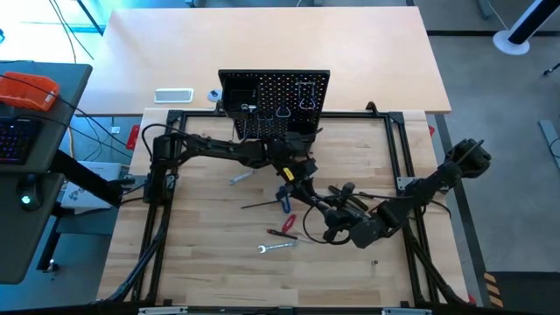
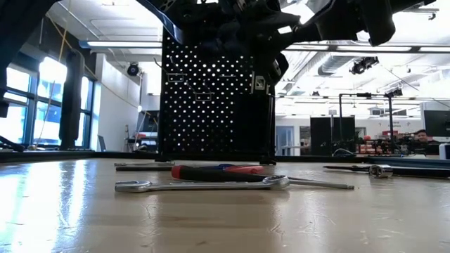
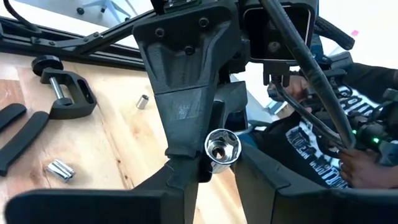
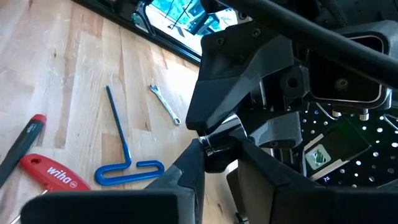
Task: Hang tools onto peg board
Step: Put the socket into the top black bin on the pegboard
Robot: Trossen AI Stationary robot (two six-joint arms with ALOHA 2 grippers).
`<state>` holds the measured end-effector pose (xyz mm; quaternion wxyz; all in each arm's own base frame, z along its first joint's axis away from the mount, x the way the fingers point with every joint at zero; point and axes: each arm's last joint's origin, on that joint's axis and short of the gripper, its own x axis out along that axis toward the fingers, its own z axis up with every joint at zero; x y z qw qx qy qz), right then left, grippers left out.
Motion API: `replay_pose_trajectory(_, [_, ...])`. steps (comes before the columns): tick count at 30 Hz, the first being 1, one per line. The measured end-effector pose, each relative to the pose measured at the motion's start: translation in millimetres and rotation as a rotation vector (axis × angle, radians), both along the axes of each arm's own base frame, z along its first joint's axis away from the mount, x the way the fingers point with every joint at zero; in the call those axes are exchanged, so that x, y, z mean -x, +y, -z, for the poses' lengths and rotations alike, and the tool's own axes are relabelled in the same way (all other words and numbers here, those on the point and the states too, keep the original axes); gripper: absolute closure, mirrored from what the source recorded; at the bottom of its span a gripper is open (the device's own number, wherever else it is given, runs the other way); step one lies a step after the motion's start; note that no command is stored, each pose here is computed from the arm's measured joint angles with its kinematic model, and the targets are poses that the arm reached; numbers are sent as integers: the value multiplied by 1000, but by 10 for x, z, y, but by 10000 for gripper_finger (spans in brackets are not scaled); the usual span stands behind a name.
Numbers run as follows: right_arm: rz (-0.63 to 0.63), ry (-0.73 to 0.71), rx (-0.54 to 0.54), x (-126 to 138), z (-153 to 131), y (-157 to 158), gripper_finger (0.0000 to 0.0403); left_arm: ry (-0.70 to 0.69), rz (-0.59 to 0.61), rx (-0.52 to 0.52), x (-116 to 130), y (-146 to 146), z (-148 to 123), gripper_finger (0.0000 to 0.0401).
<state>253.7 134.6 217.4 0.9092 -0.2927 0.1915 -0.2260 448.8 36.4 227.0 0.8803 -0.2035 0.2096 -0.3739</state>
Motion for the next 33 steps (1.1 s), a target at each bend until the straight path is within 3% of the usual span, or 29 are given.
replay_pose_trajectory(12, [5, 6, 60, -26, -175, 92, 341, -73, 3, -30, 61, 1, -202, 311])
replay_pose_trajectory(20, [-2, 14, 50, -20, -164, 92, 332, -92, 14, -51, 59, -40, -199, 343])
replay_pose_trajectory(33, [31, 28, 84, -7, -150, 79, 302, -91, -1, -58, 55, -45, -197, 350])
